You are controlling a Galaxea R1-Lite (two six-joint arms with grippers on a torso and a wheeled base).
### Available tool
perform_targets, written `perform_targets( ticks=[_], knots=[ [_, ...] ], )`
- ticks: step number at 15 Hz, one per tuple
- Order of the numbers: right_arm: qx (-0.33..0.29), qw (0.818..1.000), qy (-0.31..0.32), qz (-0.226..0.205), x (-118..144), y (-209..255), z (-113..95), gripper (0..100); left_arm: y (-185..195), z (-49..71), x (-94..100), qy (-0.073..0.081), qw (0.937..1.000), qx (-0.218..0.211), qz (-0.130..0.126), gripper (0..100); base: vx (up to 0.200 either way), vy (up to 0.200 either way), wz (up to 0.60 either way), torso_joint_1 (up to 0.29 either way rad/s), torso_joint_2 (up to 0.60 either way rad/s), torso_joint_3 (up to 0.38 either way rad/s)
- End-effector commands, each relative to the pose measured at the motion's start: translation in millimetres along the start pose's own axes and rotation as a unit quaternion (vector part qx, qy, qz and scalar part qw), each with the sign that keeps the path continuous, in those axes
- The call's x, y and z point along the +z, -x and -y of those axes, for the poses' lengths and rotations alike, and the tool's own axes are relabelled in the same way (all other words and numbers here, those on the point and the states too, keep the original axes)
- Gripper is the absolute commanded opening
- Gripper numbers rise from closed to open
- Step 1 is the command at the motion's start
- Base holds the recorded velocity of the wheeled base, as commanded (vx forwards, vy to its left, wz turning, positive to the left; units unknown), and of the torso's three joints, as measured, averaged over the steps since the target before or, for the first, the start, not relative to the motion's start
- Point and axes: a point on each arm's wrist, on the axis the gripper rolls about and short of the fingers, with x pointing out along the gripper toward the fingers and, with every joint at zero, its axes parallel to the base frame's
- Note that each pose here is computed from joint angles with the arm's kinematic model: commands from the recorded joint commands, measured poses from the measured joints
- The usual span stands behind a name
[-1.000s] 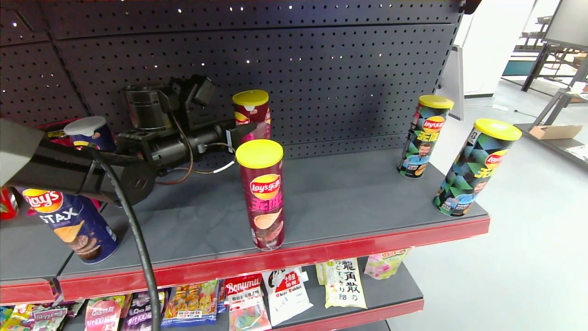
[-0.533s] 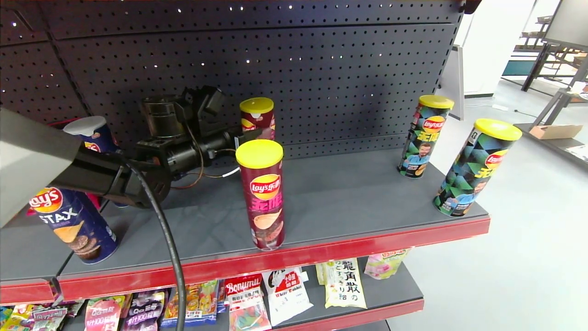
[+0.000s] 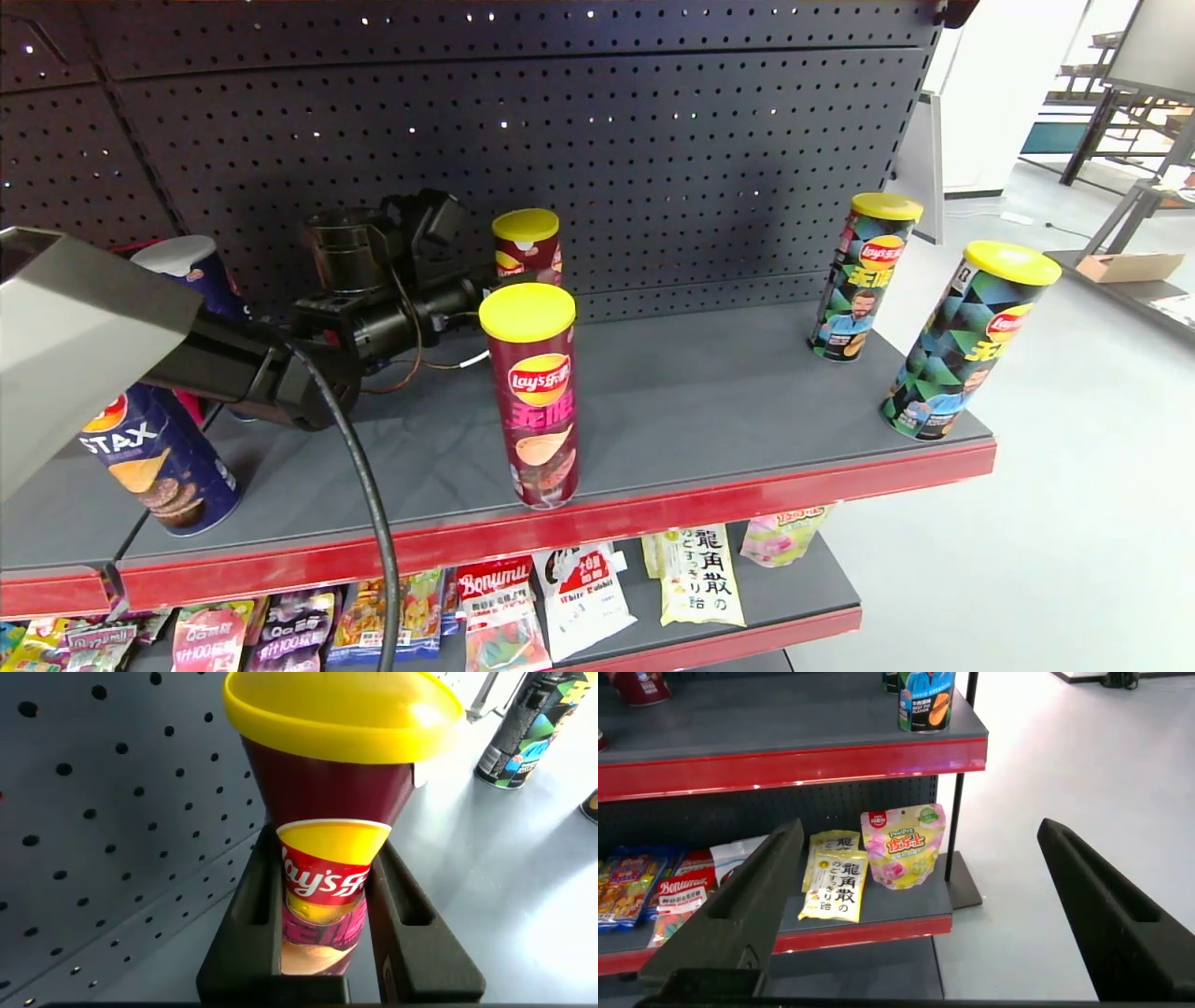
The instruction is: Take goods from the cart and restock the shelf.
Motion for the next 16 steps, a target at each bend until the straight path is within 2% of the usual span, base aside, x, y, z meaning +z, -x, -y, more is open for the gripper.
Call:
perform_targets(
  ticks=[1, 8, 15, 16],
  knots=[
    [0.000, 1.000, 0.000, -0.001, 0.0, -0.1, 0.0, 100, 0.6, 0.2, -1.2, 0.001, 1.0000, 0.000, -0.002, 0, 0.000, 0.000, 0.00, 0.000, 0.00, 0.000],
    [0.000, 1.000, 0.000, -0.001, 0.0, -0.1, 0.0, 100, 8.9, 2.9, -10.1, 0.008, 0.9997, 0.000, -0.023, 0, 0.000, 0.000, 0.00, 0.000, 0.00, 0.000],
    [0.000, 1.000, 0.000, -0.001, 0.0, -0.1, 0.0, 100, 10.1, 3.4, -9.6, 0.007, 0.9997, 0.000, -0.024, 0, 0.000, 0.000, 0.00, 0.000, 0.00, 0.000],
    [0.000, 1.000, 0.000, -0.001, 0.0, -0.1, 0.0, 100, 9.9, 3.3, -9.0, 0.007, 0.9997, 0.000, -0.022, 100, 0.000, 0.000, 0.00, 0.000, 0.00, 0.000]
  ],
)
